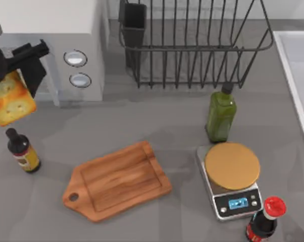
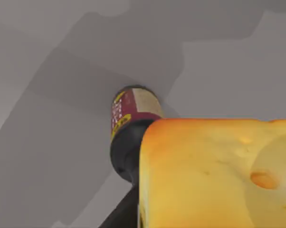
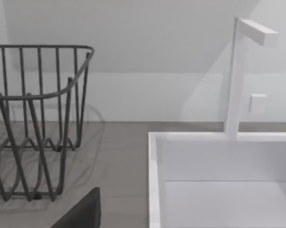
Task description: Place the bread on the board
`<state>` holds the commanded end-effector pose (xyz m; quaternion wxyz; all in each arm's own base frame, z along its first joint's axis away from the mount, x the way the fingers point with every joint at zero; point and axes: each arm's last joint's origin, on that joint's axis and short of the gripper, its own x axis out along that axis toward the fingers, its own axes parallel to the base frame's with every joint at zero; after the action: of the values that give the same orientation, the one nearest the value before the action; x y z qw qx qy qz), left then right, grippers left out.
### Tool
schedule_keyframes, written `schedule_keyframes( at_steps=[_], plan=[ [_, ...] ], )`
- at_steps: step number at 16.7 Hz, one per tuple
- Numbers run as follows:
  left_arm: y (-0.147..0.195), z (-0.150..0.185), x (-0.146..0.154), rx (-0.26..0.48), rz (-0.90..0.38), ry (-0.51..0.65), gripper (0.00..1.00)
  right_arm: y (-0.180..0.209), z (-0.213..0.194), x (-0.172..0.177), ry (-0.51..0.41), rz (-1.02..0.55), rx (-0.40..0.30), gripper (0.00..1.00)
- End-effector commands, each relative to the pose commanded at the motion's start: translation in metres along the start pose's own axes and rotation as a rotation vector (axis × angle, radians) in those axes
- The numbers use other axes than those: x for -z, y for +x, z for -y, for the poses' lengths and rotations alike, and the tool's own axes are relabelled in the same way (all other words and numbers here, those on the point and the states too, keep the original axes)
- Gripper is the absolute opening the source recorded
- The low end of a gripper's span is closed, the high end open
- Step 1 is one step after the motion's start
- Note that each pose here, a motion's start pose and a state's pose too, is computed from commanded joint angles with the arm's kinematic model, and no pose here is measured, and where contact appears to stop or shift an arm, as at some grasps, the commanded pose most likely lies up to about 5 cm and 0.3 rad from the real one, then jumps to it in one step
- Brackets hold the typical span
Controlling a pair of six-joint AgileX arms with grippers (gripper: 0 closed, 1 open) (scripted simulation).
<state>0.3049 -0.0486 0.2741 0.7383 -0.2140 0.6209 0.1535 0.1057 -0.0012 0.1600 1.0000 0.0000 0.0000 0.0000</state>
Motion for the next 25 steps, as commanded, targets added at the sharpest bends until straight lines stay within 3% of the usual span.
schedule_keyframes(
  at_steps=[7,12,16,25],
  plan=[
    [0.032,0.068,0.065,-0.041,-0.090,-0.648,0.00,0.000,0.000,0.000,0.000,0.000,0.000,1.00],
    [0.065,0.094,0.100,-0.129,-0.088,-0.931,0.00,0.000,0.000,0.000,0.000,0.000,0.000,1.00],
    [0.085,0.102,0.114,-0.181,-0.064,-1.025,0.00,0.000,0.000,0.000,0.000,0.000,0.000,1.00],
    [0.089,0.102,0.113,-0.180,-0.063,-1.036,0.00,0.000,0.000,0.000,0.000,0.000,0.000,1.00]
  ],
)
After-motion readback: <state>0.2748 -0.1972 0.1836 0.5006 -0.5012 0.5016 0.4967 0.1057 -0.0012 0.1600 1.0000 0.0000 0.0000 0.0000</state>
